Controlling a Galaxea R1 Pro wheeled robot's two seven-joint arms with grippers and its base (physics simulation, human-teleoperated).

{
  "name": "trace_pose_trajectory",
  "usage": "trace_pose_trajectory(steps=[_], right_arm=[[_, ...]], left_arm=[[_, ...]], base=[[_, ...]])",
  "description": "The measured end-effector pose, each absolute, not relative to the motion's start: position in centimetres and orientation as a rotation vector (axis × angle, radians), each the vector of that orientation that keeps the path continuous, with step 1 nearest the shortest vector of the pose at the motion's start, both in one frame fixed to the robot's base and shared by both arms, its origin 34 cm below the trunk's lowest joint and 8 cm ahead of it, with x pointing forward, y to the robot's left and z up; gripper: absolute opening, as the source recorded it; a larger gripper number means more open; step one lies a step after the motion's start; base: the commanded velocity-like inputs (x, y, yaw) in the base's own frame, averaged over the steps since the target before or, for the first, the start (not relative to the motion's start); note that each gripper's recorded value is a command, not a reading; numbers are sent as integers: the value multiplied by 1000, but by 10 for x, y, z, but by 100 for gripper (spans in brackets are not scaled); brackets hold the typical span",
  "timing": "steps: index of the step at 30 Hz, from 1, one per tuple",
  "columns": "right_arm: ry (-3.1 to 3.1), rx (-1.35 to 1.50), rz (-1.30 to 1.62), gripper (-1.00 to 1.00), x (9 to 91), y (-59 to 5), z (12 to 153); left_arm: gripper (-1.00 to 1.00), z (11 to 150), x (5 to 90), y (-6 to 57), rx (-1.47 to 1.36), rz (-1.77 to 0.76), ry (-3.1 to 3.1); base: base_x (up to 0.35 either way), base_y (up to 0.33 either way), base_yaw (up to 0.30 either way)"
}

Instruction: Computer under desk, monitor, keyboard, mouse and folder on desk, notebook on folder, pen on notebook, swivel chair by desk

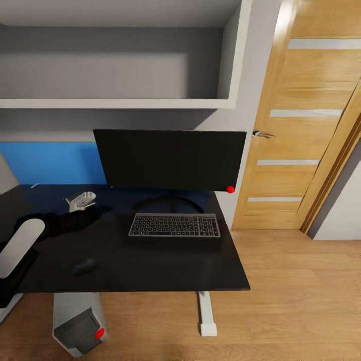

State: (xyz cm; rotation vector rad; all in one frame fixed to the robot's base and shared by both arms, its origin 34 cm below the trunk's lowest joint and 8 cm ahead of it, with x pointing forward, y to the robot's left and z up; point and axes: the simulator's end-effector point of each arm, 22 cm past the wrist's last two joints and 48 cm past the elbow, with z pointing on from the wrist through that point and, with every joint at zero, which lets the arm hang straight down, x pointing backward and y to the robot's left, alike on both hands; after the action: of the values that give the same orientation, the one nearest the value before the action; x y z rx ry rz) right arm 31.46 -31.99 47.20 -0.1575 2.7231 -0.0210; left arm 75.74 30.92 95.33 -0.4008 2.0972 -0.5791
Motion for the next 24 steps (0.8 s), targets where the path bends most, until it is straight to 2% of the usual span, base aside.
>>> trace_pose_trajectory(steps=[14,18,20,24], right_arm=[[2577,-247,-45,100,384,-354,521],[2546,-188,-86,100,415,-378,546],[2537,-106,-132,100,441,-404,572],[2553,-68,-148,100,446,-414,580]], left_arm=[[100,974,746,325,-400,-557,2059],[100,960,739,328,-411,-542,2094],[100,953,735,328,-417,-538,2110],[100,950,735,328,-420,-535,2115]], base=[[-24,-13,222],[-2,-1,243],[-170,-121,194],[-229,-164,160]])
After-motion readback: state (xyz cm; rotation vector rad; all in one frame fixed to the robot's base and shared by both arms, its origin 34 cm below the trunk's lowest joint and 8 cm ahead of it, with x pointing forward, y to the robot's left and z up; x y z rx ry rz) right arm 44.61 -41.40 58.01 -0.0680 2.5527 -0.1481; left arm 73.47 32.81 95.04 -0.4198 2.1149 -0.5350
